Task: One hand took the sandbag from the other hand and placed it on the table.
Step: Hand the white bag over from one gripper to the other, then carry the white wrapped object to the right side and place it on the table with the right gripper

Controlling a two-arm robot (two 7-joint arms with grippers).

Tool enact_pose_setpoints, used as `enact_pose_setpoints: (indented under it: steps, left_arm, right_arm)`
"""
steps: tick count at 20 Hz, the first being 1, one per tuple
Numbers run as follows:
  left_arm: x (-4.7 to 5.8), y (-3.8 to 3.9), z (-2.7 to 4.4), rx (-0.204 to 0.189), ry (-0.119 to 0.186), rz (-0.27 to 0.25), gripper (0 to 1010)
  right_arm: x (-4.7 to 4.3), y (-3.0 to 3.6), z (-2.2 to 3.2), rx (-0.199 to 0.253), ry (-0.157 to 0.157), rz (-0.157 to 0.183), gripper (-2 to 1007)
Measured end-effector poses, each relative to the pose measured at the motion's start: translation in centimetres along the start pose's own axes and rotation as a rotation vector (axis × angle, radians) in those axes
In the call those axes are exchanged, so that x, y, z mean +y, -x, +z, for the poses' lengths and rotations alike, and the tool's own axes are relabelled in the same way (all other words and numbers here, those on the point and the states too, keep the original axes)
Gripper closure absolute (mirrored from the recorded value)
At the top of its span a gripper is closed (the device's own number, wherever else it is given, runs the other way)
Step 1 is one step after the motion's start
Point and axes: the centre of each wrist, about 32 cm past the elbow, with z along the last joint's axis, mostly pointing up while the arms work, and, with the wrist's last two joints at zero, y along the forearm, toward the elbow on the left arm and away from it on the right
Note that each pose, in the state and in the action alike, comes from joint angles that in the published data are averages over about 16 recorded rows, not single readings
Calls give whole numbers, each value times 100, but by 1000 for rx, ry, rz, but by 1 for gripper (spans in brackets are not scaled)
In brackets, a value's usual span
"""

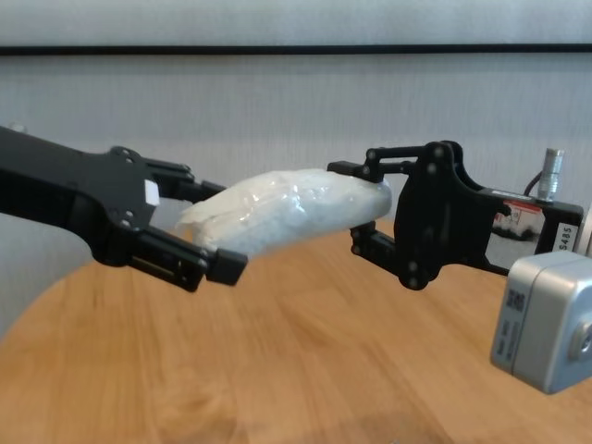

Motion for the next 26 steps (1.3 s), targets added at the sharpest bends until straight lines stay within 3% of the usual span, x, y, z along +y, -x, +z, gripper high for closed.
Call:
enact_pose_setpoints:
  steps: [6,9,13,16,21,26]
  left_arm:
    - [98,75,-36,-7,29,56,10]
    - [161,126,-78,-9,59,94,10]
    - [245,208,-138,-5,99,158,10]
    - [304,284,-167,13,110,221,10]
    - [376,416,-144,78,63,323,10]
    - [398,512,-53,142,-44,395,10]
  right_arm:
    - [0,0,0,0,0,0,673]
    - [0,0,0,0,0,0,673]
    - [0,0,0,0,0,0,673]
    - [0,0,0,0,0,0,673]
    - [0,0,0,0,0,0,673]
    - [0,0,0,0,0,0,673]
